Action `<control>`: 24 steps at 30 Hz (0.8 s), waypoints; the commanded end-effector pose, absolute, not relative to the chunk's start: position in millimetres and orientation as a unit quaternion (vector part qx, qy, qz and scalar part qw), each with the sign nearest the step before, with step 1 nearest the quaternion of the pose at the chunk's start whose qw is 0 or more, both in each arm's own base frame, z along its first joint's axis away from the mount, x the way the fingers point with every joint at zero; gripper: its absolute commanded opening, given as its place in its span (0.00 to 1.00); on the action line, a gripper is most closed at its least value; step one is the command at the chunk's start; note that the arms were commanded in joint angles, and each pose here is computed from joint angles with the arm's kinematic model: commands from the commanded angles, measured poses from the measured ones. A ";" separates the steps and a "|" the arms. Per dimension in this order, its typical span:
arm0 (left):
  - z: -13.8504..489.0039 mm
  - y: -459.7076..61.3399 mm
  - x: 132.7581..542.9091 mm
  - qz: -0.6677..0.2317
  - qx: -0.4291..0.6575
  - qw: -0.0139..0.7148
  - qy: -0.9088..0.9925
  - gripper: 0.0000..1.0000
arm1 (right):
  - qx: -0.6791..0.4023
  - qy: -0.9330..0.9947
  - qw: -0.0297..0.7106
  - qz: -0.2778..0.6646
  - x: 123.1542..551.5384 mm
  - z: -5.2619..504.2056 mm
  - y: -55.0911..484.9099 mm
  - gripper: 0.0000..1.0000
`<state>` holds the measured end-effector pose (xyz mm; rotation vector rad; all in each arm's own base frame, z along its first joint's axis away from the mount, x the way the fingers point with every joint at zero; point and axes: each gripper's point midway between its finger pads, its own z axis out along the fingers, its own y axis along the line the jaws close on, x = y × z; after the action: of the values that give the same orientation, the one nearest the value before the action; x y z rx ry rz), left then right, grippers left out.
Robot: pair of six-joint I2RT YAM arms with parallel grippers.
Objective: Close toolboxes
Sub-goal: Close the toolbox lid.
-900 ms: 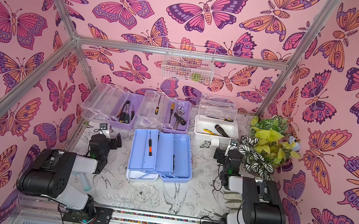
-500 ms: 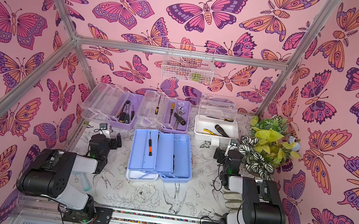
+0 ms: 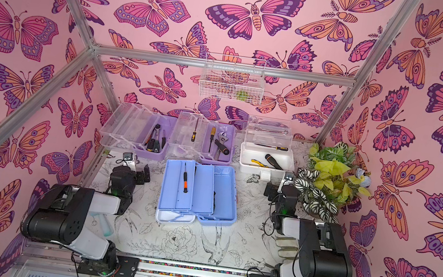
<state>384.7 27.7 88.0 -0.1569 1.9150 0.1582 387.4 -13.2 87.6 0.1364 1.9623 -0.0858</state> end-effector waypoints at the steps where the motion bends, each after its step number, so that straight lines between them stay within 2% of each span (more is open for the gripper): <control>1: 98.6 30.8 385.5 0.073 -0.068 0.567 0.817 0.99 | 0.063 0.818 0.569 -0.055 399.2 111.0 -17.9 0.99; 3: 116.3 29.1 385.2 0.093 -0.058 0.579 0.808 1.00 | 0.046 0.849 0.523 -0.062 399.0 123.6 -10.1 0.99; 7: 166.6 23.3 377.2 0.116 -0.062 0.583 0.801 1.00 | 0.045 0.872 0.484 -0.048 390.6 152.8 16.0 0.99; 11: 198.3 2.4 355.9 0.106 -0.071 0.553 0.823 1.00 | -0.008 0.906 0.416 -0.074 368.5 165.0 59.7 0.99; 18: 200.5 -40.3 293.5 -0.020 -0.090 0.446 0.890 0.96 | -0.065 0.948 0.311 0.021 317.5 150.5 141.9 0.86; 22: 197.9 -50.3 267.1 -0.064 -0.095 0.400 0.909 0.89 | -0.064 0.963 0.255 0.068 303.0 128.9 164.2 0.79; 24: 189.9 -56.5 256.3 -0.084 -0.092 0.376 0.918 0.88 | -0.056 0.964 0.246 0.079 301.4 121.4 167.8 0.72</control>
<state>292.2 -47.7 224.0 -0.2061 2.1449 -0.1322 320.9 161.8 136.0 -0.2079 2.5166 0.1390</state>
